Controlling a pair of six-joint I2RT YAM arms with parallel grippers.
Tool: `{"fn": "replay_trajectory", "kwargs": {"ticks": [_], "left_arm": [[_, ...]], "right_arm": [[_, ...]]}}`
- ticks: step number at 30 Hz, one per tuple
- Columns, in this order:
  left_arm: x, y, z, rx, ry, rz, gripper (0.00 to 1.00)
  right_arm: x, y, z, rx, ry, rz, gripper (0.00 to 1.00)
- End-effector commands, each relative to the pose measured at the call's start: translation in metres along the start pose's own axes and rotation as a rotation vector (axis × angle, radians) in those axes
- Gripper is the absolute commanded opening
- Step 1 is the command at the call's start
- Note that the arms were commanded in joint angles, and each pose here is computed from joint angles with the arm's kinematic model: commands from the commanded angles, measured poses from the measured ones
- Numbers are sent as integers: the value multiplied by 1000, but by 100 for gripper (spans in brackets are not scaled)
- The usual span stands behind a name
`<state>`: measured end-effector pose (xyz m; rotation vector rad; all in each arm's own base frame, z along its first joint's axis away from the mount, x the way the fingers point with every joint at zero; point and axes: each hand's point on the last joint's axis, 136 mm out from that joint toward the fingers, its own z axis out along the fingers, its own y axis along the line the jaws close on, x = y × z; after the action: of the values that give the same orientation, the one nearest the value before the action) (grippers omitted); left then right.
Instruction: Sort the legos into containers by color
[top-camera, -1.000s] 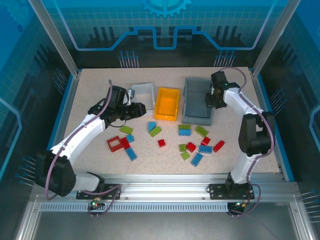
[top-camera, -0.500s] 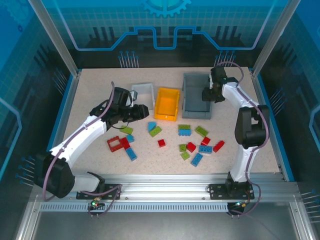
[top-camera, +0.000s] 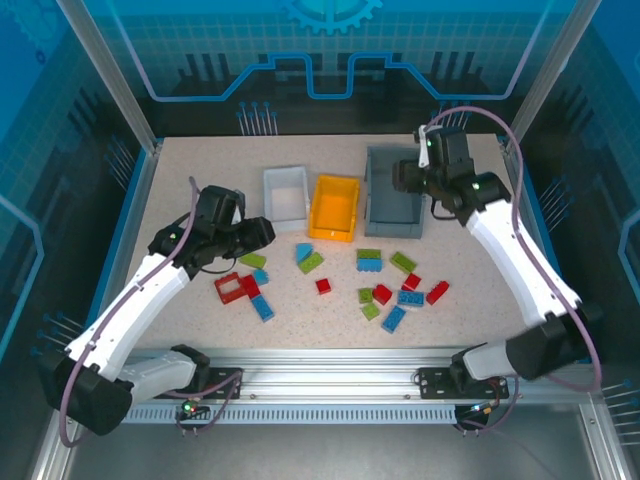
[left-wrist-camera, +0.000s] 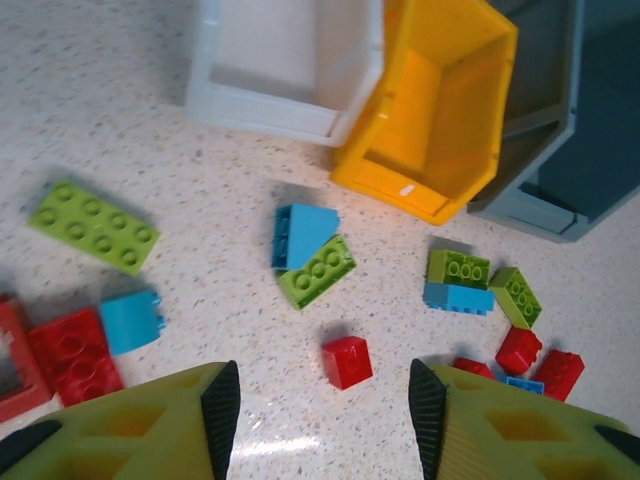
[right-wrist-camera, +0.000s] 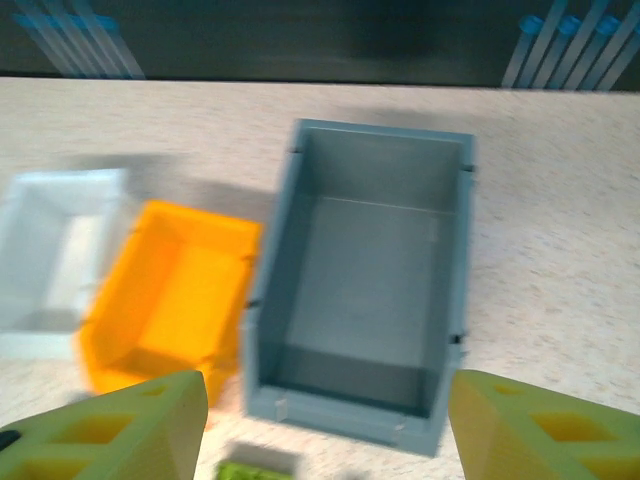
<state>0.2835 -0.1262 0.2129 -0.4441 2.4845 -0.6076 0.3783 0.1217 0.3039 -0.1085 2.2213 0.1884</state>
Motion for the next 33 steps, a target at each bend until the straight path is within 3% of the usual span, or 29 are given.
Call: {"fn": "replay_trajectory", "kwargs": {"ticks": [1,6,11,17,27,33], "left_arm": [[7,41,2,-130,20,-154,54],[1,65,34,-186,58,-361,56],[-4,83,76,-266,65,-521,60],[-1,112,113,-355,70,-672,62],[18,138,145,-458,124,-738,63],[18,141,164,-444,123,-742,54]], "right_arm": [[31,55,-21,-207,12,-38,68],[85,155,-70,-593,-19,-151,78],[129,207,-89,-674,-28,-250,87],[141,222,-79,-675,24,-251,87],[146,219,-70,-636,45,-248,87],[147,218,-68,-624,53,-245,86]]}}
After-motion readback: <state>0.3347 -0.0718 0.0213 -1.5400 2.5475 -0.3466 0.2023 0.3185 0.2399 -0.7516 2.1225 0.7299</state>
